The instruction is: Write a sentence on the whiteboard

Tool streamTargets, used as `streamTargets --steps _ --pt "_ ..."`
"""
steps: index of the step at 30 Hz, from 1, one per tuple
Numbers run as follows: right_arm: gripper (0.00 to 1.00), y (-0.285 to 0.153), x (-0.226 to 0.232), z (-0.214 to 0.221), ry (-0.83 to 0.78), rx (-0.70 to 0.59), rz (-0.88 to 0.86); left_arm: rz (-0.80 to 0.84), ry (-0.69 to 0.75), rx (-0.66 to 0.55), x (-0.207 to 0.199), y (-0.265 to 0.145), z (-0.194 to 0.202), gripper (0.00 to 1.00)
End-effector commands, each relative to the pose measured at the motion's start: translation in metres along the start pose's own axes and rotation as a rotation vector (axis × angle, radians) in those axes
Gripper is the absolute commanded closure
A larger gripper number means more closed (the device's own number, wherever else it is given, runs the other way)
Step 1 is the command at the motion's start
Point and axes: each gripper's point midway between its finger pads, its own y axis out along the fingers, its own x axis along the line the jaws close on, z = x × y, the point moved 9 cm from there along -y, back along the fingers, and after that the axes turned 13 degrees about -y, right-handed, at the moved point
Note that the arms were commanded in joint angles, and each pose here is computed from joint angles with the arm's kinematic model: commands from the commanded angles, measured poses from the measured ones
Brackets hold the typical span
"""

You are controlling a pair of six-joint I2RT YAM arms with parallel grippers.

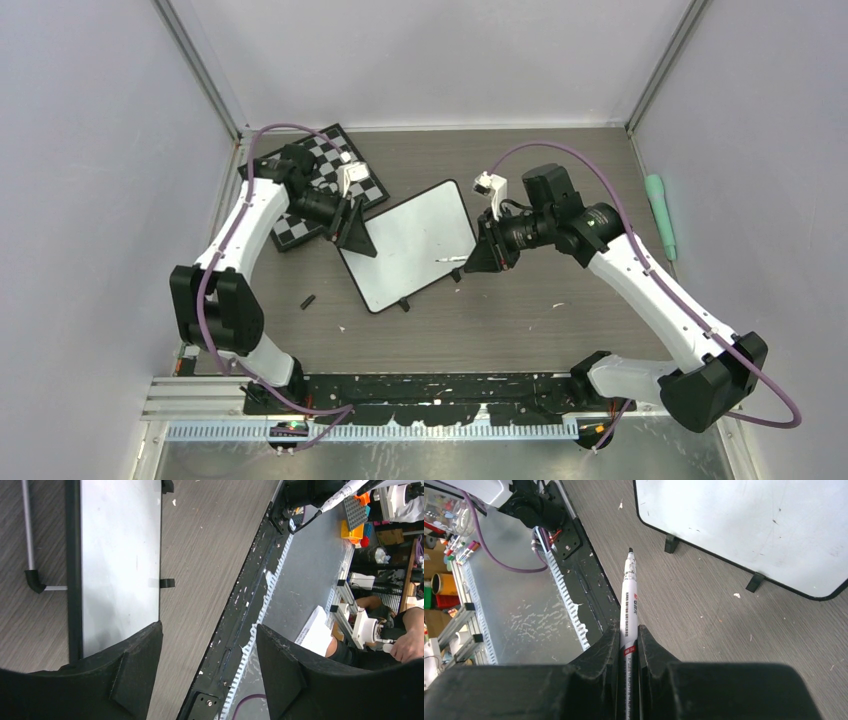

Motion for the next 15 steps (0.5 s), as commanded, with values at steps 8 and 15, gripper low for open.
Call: streamTargets --steps 8,15 --pt "1.00 0.002 0.012 -0.020 -0.103 -0.059 -0.068 0.022 0.016 0.038 -0.006 0.020 0.001 0.43" --pt "1.00 0.005 0.018 -0.028 -0.115 -0.075 -0.091 -0.013 0.043 0.027 -0.010 0.018 -0.011 0.52"
